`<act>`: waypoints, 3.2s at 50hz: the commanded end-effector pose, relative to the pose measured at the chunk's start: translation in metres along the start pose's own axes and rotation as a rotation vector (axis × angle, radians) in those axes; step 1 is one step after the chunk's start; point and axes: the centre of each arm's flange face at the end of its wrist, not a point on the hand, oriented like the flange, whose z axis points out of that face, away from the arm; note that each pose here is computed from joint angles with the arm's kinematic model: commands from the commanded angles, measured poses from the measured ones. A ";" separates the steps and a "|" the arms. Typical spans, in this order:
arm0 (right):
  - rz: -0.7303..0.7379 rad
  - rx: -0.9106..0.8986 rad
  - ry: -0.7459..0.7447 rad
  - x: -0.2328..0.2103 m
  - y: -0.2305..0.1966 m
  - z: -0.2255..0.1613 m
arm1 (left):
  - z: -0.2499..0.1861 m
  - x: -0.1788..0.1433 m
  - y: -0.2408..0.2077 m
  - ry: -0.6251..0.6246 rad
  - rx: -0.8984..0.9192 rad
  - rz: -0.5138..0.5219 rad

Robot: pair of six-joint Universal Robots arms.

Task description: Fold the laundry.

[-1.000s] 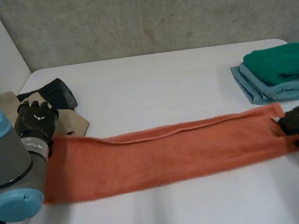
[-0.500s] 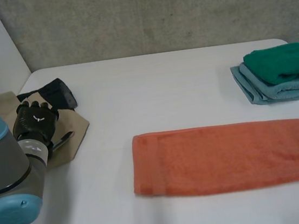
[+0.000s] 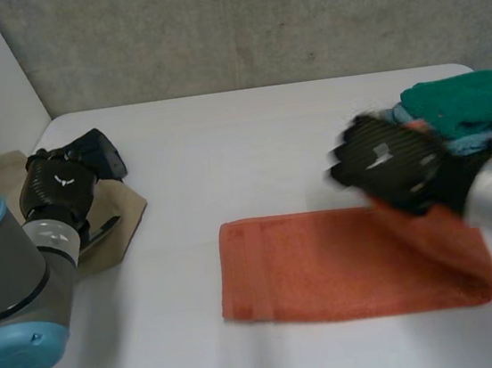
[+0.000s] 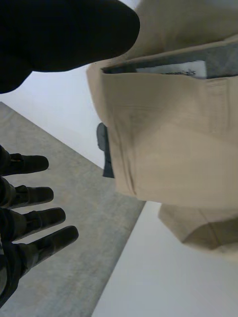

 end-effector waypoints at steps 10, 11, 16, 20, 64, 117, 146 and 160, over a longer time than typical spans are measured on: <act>-0.021 0.103 -0.325 -0.127 -0.037 0.050 | -0.026 0.025 -0.046 0.064 0.152 -0.027; -0.027 0.109 -0.295 -0.124 -0.037 0.054 | -0.027 0.027 -0.049 0.068 0.162 -0.031; 0.077 0.093 -0.113 -0.082 -0.042 0.053 | -0.037 0.033 -0.072 0.094 0.235 -0.096; 0.299 0.053 0.015 -0.052 -0.038 0.048 | -0.047 0.040 -0.085 0.127 0.275 -0.167; 0.608 -0.448 0.149 -0.048 0.095 -0.031 | -0.126 0.197 -0.074 0.701 0.221 -0.207; 0.631 -0.484 0.160 -0.059 0.100 -0.048 | -0.062 0.146 -0.045 0.316 -0.003 -0.220; 0.602 -0.508 0.200 -0.043 0.133 -0.056 | -0.076 0.121 -0.046 0.276 -0.019 -0.228; 0.244 -0.114 -0.005 -0.051 -0.003 0.002 | -0.083 0.058 -0.052 0.161 0.002 -0.297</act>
